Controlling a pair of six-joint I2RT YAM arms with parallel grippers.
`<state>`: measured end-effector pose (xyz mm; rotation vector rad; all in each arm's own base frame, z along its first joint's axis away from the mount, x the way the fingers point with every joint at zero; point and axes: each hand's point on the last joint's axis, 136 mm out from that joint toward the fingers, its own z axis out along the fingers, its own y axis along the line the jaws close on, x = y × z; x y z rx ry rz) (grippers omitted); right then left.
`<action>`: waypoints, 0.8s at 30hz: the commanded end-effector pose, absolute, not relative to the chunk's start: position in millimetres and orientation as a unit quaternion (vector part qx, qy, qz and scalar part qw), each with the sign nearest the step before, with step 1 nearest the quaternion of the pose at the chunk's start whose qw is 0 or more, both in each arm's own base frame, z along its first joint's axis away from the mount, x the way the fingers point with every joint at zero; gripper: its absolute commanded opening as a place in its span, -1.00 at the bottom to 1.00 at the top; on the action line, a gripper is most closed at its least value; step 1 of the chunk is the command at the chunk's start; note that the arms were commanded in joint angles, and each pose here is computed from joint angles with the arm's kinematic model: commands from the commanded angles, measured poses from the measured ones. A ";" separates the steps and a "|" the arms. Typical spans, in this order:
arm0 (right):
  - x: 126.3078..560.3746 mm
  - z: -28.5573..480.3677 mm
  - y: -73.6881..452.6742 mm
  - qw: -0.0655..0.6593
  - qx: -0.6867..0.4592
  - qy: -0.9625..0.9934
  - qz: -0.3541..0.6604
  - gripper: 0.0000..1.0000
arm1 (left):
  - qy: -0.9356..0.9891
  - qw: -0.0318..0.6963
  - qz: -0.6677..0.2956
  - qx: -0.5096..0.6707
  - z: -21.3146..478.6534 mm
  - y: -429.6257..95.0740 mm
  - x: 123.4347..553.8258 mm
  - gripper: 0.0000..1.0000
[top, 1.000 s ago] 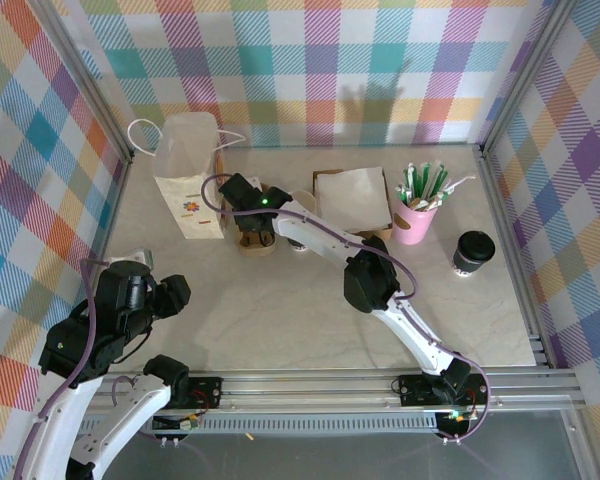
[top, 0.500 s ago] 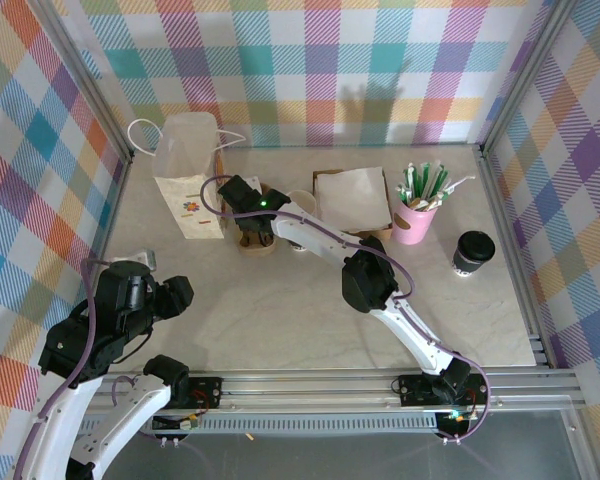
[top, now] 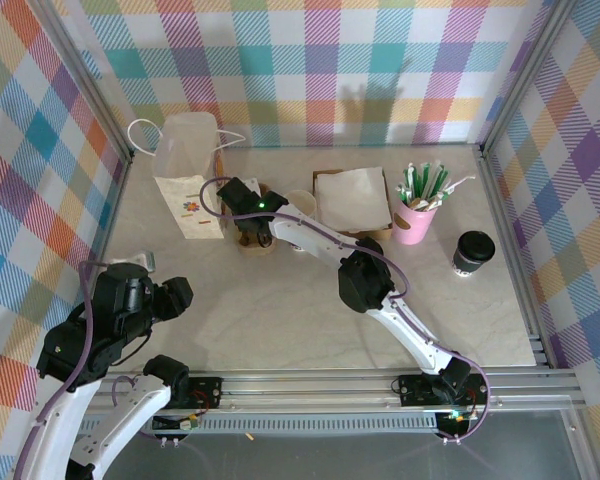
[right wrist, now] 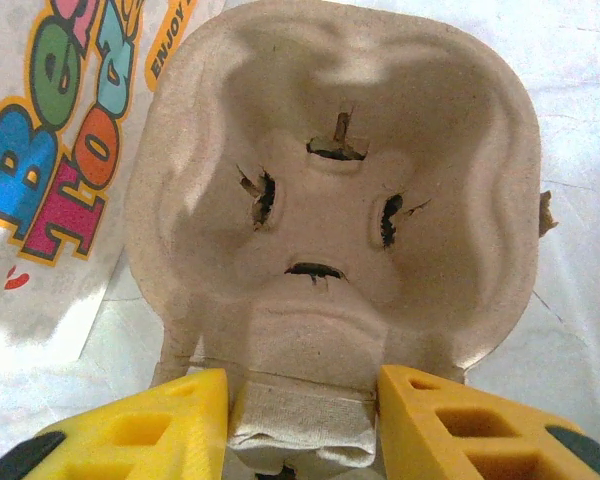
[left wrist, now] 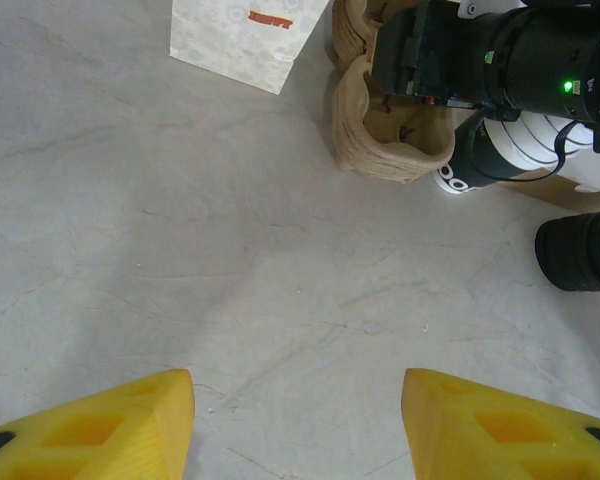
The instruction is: Pack the takeout coffee
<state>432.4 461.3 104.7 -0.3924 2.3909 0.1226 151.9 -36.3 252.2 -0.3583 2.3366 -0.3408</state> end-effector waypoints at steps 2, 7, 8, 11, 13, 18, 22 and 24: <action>435.0 95.2 461.3 0.345 -0.138 0.927 0.047 -0.09 | 0.902 0.378 -0.147 -0.146 261.9 -36.0 148.4 0.14; 432.5 91.8 455.5 0.337 -0.132 0.932 0.038 -0.02 | 0.901 0.380 -0.148 -0.147 262.5 -35.3 146.9 0.14; 431.2 90.5 454.8 0.334 -0.131 0.933 0.037 -0.03 | 0.901 0.381 -0.149 -0.147 262.8 -35.3 146.5 0.14; 430.1 89.2 454.2 0.331 -0.131 0.934 0.036 -0.12 | 0.900 0.381 -0.151 -0.149 263.1 -35.2 146.0 0.14; 429.8 89.5 454.7 0.330 -0.132 0.934 0.037 -0.19 | 0.900 0.381 -0.152 -0.149 263.0 -35.1 145.3 0.14; 429.5 94.0 453.6 0.332 -0.134 0.933 0.036 -0.32 | 0.898 0.382 -0.154 -0.155 263.0 -34.1 143.3 0.14; 429.5 106.0 453.1 0.338 -0.135 0.930 0.040 -0.38 | 0.897 0.383 -0.156 -0.155 263.9 -34.1 142.6 0.13; 429.2 114.5 454.3 0.345 -0.136 0.928 0.044 -0.40 | 0.897 0.384 -0.156 -0.156 264.7 -34.1 142.8 0.14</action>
